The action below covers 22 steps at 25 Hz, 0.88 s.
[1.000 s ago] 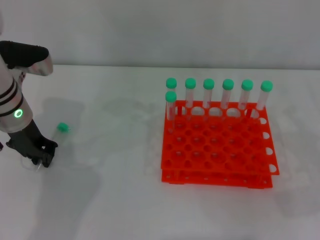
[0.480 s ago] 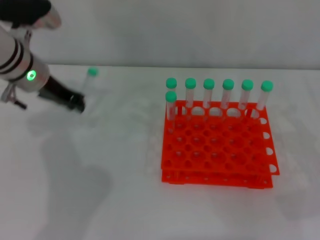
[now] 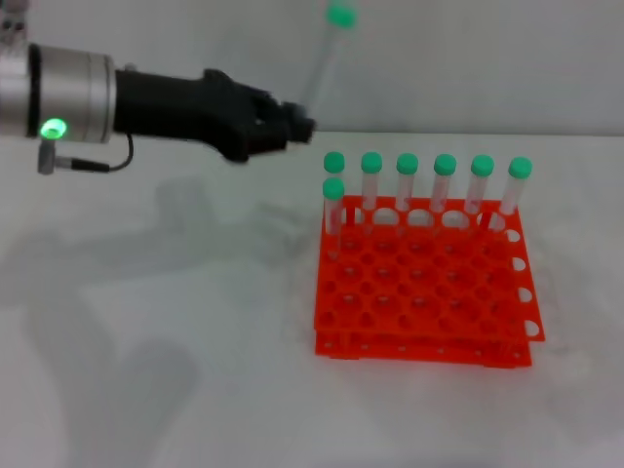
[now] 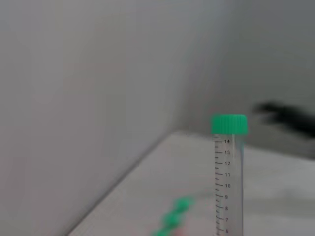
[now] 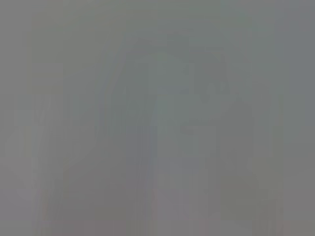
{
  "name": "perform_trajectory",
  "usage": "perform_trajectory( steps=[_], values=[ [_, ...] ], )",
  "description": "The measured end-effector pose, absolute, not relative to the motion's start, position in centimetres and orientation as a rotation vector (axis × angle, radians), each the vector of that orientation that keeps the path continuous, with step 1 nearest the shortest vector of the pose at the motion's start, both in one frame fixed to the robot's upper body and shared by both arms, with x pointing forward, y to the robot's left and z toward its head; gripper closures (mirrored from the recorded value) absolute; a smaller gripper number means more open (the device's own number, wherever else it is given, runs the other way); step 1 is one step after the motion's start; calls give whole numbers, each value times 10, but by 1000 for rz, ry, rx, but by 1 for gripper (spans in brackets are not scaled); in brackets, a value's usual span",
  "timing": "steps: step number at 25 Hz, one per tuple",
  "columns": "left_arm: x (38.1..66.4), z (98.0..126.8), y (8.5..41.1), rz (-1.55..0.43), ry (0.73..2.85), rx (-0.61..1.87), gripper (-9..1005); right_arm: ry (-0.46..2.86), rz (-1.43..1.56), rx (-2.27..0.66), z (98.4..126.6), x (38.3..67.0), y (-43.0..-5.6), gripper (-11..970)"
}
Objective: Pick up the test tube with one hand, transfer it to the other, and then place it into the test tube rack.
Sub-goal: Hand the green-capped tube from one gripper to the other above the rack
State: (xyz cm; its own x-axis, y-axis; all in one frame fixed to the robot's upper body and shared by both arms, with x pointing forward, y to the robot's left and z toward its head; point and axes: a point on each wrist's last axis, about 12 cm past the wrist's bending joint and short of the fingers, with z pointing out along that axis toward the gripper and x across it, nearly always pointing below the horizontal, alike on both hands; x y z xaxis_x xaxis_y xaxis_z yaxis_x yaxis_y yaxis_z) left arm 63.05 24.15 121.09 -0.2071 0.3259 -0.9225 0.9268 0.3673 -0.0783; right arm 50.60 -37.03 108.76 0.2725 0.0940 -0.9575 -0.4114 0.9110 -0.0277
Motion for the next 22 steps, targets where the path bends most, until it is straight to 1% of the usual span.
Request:
perform_trajectory(
  steps=[2,4,9,13,14,18,22],
  values=[
    [620,1212,241,-883,1634,1195,805,1263,437,-341,1092,507,-366,422],
    [614,1211,242,-906,1614,1237,805,1280,511,-380,1093,507,-361,421],
    [612,1203,230,-950,1681,1356,804,1357,737,-482,1094,519,-336,421],
    [616,1198,212,-958,1755,1460,804,1343,896,-561,1091,519,-301,421],
    [617,1197,208,-954,1776,1482,804,1343,896,-561,1091,519,-301,421],
    [623,1191,190,-937,1838,1557,804,1337,950,-586,1086,515,-281,421],
    [626,1190,183,-918,1853,1585,803,1354,988,-606,1081,514,-272,414]
  ],
)
